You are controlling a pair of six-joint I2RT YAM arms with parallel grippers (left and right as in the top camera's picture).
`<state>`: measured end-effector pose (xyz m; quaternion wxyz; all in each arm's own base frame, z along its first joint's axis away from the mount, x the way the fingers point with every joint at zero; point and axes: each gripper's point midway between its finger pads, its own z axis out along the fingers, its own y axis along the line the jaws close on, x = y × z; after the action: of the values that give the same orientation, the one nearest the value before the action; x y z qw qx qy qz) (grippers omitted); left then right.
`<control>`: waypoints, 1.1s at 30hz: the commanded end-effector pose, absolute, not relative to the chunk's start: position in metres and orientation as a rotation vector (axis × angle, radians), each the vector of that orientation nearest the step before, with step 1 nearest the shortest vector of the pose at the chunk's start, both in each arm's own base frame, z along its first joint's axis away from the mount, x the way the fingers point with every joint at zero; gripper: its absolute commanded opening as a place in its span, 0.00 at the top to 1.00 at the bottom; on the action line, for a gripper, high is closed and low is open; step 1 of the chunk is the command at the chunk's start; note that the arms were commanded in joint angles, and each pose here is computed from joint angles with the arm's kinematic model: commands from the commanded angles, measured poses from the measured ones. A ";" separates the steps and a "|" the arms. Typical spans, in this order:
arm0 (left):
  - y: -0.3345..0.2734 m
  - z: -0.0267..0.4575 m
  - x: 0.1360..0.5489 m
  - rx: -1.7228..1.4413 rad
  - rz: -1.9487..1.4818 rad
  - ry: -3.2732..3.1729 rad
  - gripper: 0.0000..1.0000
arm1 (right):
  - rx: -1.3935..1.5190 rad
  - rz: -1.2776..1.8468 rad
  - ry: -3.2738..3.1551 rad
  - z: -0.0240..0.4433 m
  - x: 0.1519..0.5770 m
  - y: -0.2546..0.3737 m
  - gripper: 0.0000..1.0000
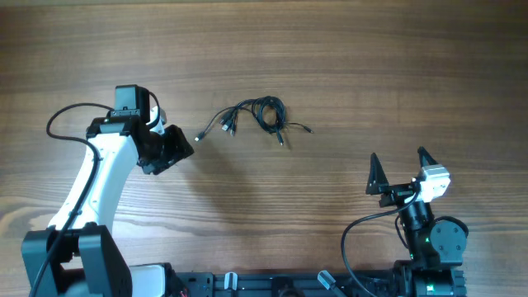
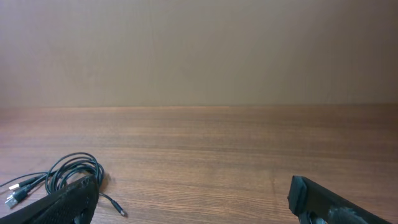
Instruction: Untangle cables
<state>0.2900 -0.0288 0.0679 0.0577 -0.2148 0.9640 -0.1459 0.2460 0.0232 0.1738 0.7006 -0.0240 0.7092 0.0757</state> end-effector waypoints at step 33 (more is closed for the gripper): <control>-0.017 0.013 0.267 -0.878 -0.333 2.892 0.87 | -0.067 0.153 1.570 0.175 0.246 0.023 0.00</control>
<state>0.2739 -0.0177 0.0220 0.0581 -0.2849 0.9498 -0.1158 0.2460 0.0232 0.1738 0.7006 -0.0240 0.7092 0.0757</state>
